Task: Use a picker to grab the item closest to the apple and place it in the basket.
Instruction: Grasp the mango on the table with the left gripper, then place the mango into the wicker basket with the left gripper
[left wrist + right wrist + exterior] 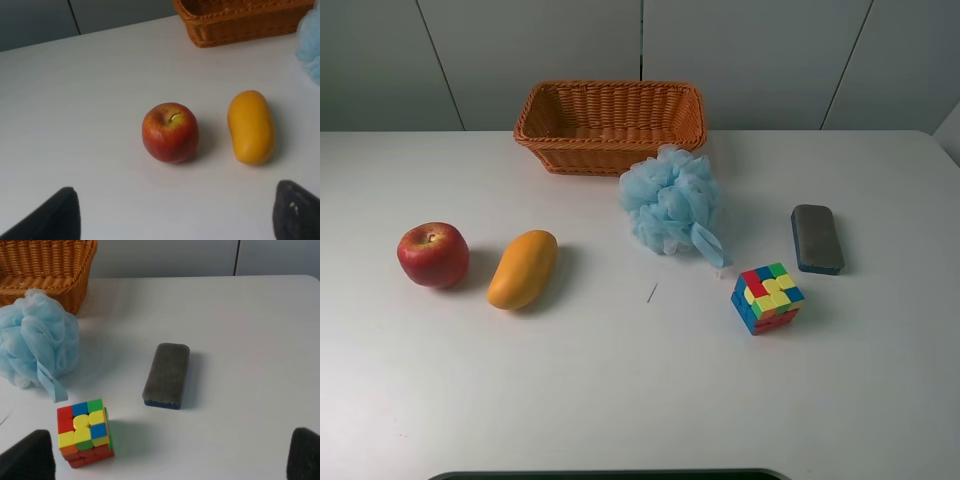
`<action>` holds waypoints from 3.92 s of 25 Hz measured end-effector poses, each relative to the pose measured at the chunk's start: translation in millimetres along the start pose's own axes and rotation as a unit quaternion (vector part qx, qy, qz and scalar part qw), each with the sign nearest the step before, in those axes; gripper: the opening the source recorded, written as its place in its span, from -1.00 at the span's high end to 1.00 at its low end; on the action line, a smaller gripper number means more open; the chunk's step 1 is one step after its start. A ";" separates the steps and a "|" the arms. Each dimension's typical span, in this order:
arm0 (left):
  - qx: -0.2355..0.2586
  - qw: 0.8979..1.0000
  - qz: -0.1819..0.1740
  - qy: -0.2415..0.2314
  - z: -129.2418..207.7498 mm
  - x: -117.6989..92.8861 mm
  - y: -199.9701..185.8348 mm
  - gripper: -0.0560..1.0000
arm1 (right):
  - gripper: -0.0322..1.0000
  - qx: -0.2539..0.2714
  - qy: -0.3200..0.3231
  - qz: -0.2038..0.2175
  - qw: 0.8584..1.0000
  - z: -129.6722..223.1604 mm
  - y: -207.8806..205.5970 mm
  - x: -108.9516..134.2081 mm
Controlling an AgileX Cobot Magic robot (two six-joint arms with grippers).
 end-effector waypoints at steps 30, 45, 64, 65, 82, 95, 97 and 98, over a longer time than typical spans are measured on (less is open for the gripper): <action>0.233 0.966 -0.068 -0.083 -89.7 25.1 92.5 -0.51 | -0.41 0.000 0.000 0.000 1.000 0.0 0.0 0.0; 0.403 0.915 -0.003 -0.021 -31.8 -66.0 255.4 -0.51 | -0.41 0.000 0.000 0.000 1.000 0.0 0.0 0.0; 0.496 0.868 -0.018 0.011 60.5 -109.2 317.4 -0.51 | -0.41 0.000 0.000 0.000 1.000 0.0 0.0 0.0; 0.495 0.869 -0.018 0.011 63.7 -109.2 321.0 -0.51 | -0.41 0.000 0.000 0.000 1.000 0.0 0.0 0.0; 0.495 0.868 -0.021 0.009 92.3 -107.5 345.1 -0.21 | -0.41 0.000 0.000 0.000 1.000 0.0 0.0 0.0; 0.486 0.874 -0.004 -0.011 54.5 -124.0 337.7 -0.21 | -0.41 0.000 0.000 0.000 1.000 0.0 0.0 0.0; 0.479 0.878 0.004 -0.011 30.6 -131.5 331.9 -0.21 | -0.41 0.000 0.000 0.000 1.000 0.0 0.0 0.0; 0.474 0.881 0.010 -0.012 16.6 -136.1 329.7 -0.21 | -0.41 0.000 0.000 0.000 1.000 0.0 0.0 0.0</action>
Point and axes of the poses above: a point on each arm's last joint axis where the gripper is mounted, y pointing out along that axis toward the gripper, x along the wrist's bending axis when the last joint is at zero, z = x × y, the point moved 8 cm from there along y, pointing out along that axis toward the gripper, and after that the axes turned 11 degrees about -y, right-handed, at the moved point
